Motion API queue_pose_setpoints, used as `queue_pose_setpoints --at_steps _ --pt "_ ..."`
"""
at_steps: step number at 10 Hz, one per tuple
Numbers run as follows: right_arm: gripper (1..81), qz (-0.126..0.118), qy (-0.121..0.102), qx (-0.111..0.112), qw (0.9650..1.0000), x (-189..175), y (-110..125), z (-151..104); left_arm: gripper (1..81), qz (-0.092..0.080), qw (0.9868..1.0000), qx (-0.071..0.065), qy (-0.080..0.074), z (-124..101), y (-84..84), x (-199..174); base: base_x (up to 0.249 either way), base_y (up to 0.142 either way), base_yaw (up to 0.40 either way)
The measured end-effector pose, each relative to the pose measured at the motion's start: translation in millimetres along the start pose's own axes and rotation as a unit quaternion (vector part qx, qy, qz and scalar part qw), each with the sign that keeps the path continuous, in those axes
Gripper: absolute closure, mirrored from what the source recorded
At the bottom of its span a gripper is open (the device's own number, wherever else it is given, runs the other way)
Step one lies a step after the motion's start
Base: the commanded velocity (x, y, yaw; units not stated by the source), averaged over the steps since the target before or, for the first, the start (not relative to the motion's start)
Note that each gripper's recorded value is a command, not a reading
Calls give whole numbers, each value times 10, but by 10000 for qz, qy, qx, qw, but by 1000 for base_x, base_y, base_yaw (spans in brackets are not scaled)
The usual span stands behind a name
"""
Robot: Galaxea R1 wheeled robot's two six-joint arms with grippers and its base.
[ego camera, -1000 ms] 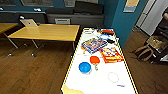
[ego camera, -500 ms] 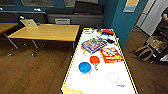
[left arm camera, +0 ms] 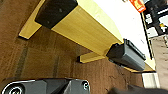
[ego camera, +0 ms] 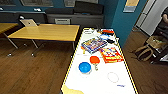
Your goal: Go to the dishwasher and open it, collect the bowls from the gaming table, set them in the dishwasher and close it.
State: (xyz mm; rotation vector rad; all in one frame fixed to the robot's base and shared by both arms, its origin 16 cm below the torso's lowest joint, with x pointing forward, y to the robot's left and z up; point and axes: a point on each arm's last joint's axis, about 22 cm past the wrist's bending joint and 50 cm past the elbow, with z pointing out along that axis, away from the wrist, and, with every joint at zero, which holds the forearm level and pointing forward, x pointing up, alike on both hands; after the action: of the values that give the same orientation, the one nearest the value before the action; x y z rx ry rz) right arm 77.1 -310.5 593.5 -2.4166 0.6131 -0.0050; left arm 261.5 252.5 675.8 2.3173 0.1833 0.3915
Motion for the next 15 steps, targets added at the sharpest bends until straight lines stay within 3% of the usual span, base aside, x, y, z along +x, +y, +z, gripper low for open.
queue_pose_setpoints --at_steps 3,6,9,10,12,14,15 --pt "811 -113 -97 280 9995 -350 -169 519 10 54 9992 -297 251 67 341 563 0 0 0" --pt "811 -305 -138 306 9990 -571 -179 914 10 297 9974 -598 272 113 687 990 0 0 0" --pt "811 -380 -171 412 9983 -675 -304 1121 10 530 9943 -842 387 181 1007 1481 0 0 0" --pt "811 -406 -157 423 9982 -639 -328 1148 10 508 9942 -890 322 268 1056 1516 0 0 0" --pt "811 -544 -312 301 9976 -536 -375 1294 10 528 9950 -840 119 516 1006 1585 0 0 0" --pt "811 -597 -469 227 9969 -585 -434 1458 10 552 9948 -834 -186 772 1009 1565 0 0 0" --pt "811 -604 -505 164 9968 -603 -398 1478 10 483 9953 -778 -302 815 957 1556 0 0 0"
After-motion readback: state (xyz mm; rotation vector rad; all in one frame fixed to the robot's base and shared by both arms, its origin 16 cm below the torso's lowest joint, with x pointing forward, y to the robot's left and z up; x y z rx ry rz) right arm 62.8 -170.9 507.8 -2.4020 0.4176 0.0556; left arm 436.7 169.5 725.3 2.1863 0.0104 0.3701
